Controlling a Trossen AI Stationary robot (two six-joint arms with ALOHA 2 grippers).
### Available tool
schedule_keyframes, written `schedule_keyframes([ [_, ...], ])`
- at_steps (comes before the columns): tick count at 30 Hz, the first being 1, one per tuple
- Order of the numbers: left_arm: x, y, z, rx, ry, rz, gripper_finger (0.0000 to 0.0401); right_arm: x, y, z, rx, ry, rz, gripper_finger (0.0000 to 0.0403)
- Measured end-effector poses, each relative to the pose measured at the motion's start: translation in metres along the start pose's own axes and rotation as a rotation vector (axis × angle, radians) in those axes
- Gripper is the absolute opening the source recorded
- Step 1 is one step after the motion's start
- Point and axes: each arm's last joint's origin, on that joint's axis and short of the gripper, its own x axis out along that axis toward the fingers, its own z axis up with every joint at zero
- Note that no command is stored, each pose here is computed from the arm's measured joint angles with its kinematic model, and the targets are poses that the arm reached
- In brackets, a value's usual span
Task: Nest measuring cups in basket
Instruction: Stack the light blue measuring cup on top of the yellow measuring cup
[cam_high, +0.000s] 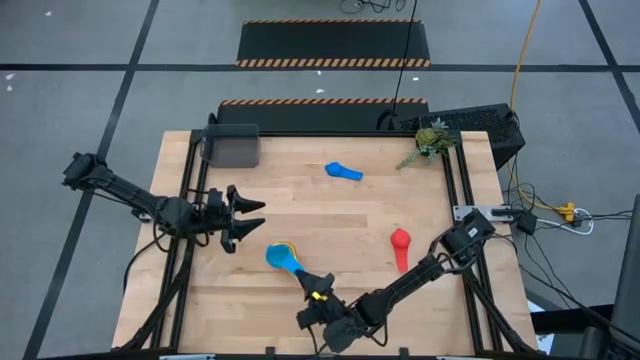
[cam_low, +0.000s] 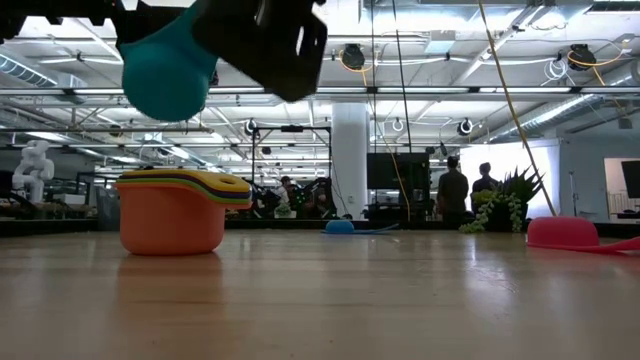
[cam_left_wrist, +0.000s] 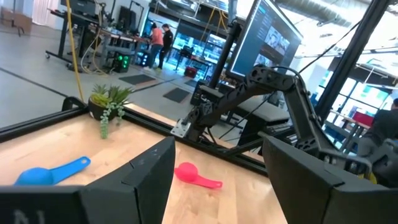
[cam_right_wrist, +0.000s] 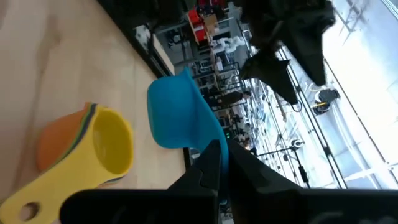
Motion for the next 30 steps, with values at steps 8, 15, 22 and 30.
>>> schedule_keyframes([
  [8,0.000,0.000,0.000,-0.003,0.002,0.001,0.0243,0.001,0.009,-0.003,-0.030,0.007,0.010,0.0000],
  [15,0.000,0.000,0.000,-0.018,0.002,0.000,0.0243,0.001,0.014,-0.007,-0.021,0.017,0.025,0.0000],
  [22,0.000,0.000,0.000,-0.019,0.003,0.001,0.0243,0.004,0.017,-0.011,0.005,0.027,0.035,0.0000],
  [30,0.000,0.000,-0.002,-0.017,0.015,0.004,0.0243,0.006,0.028,-0.023,-0.023,0.025,0.061,0.0000],
])
